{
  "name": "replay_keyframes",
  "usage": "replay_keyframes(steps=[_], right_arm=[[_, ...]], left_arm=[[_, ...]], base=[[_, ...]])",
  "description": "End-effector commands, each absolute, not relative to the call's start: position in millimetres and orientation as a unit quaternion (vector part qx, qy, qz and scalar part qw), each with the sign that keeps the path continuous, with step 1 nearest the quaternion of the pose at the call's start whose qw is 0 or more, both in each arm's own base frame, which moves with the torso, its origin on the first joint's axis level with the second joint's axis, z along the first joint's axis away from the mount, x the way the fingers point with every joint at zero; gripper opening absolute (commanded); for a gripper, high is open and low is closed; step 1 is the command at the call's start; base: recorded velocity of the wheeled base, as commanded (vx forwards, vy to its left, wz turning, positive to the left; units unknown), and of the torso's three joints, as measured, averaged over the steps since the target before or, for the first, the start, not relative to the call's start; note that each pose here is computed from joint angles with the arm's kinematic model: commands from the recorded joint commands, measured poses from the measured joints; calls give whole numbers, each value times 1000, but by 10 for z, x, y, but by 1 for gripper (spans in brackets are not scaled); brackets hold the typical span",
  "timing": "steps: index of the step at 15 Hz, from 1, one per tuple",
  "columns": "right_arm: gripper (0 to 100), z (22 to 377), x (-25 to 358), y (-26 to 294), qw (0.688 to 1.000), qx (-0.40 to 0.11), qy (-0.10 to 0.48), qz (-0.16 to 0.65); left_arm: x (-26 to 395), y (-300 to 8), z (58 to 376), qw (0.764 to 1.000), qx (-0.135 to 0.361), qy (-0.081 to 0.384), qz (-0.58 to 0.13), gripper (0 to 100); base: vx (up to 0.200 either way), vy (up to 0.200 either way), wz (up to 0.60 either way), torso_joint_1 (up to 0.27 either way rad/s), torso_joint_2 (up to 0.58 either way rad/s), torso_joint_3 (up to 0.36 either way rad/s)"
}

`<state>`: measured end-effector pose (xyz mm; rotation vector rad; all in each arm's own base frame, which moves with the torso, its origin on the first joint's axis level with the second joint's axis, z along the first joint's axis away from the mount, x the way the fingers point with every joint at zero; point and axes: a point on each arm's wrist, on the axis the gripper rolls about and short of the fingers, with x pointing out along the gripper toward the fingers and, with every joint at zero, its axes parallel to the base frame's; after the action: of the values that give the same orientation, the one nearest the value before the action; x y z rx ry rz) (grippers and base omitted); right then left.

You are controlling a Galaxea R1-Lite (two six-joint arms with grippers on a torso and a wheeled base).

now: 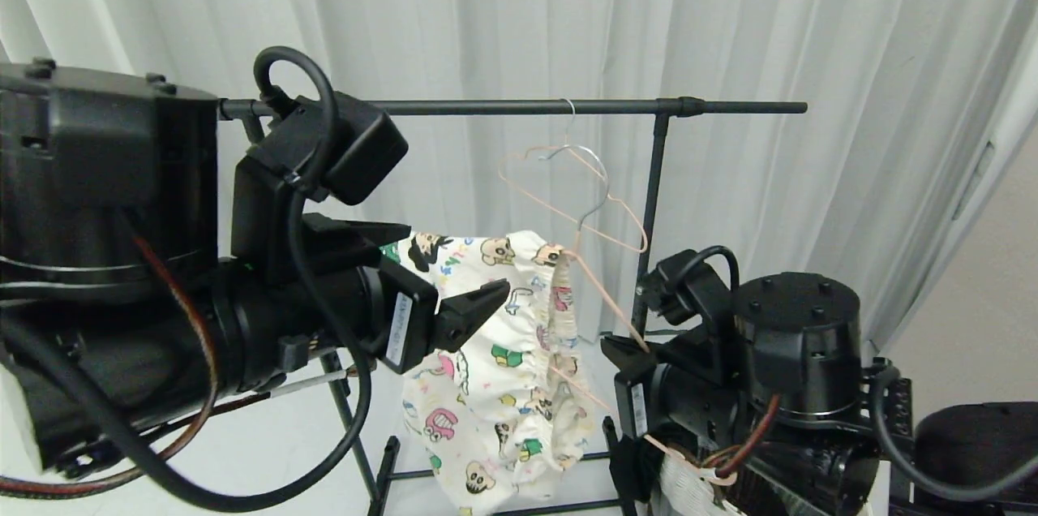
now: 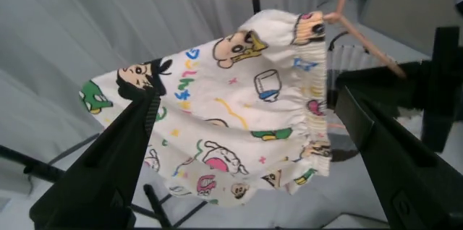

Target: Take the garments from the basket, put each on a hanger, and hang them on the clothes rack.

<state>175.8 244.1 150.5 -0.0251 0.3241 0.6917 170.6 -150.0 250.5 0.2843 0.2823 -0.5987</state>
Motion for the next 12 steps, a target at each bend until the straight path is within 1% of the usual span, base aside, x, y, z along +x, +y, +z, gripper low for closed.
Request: replay_keyframes(steps=[1, 4, 5, 7, 8, 9, 12], right_arm=[[0, 1506, 1640, 2077, 912, -34, 142, 383], [0, 1409, 1588, 1764, 884, -109, 129, 435], [0, 1376, 1582, 1702, 875, -132, 123, 449], [0, 1344, 1540, 1689, 858, -150, 118, 476], [0, 1344, 1540, 1689, 858, -150, 118, 476], [0, 1344, 1502, 1741, 851, -155, 114, 488], [0, 1359, 1424, 1812, 840, -161, 105, 508]], left_arm=[[1488, -1276, 2440, 923, 143, 132, -333, 100], [1385, -1100, 2220, 885, 178, 136, -408, 100], [1370, -1092, 2156, 868, 187, 137, -439, 100], [1352, -1114, 2082, 840, 195, 136, -487, 100], [1352, -1114, 2082, 840, 195, 136, -487, 100], [1332, -1202, 2008, 813, 205, 139, -527, 100], [1359, -1314, 1895, 796, 211, 162, -544, 100]], base=[[0, 0, 0, 0, 0, 0], [0, 0, 0, 0, 0, 0], [0, 0, 0, 0, 0, 0], [0, 0, 0, 0, 0, 0], [0, 0, 0, 0, 0, 0], [0, 0, 0, 0, 0, 0], [0, 0, 0, 0, 0, 0]])
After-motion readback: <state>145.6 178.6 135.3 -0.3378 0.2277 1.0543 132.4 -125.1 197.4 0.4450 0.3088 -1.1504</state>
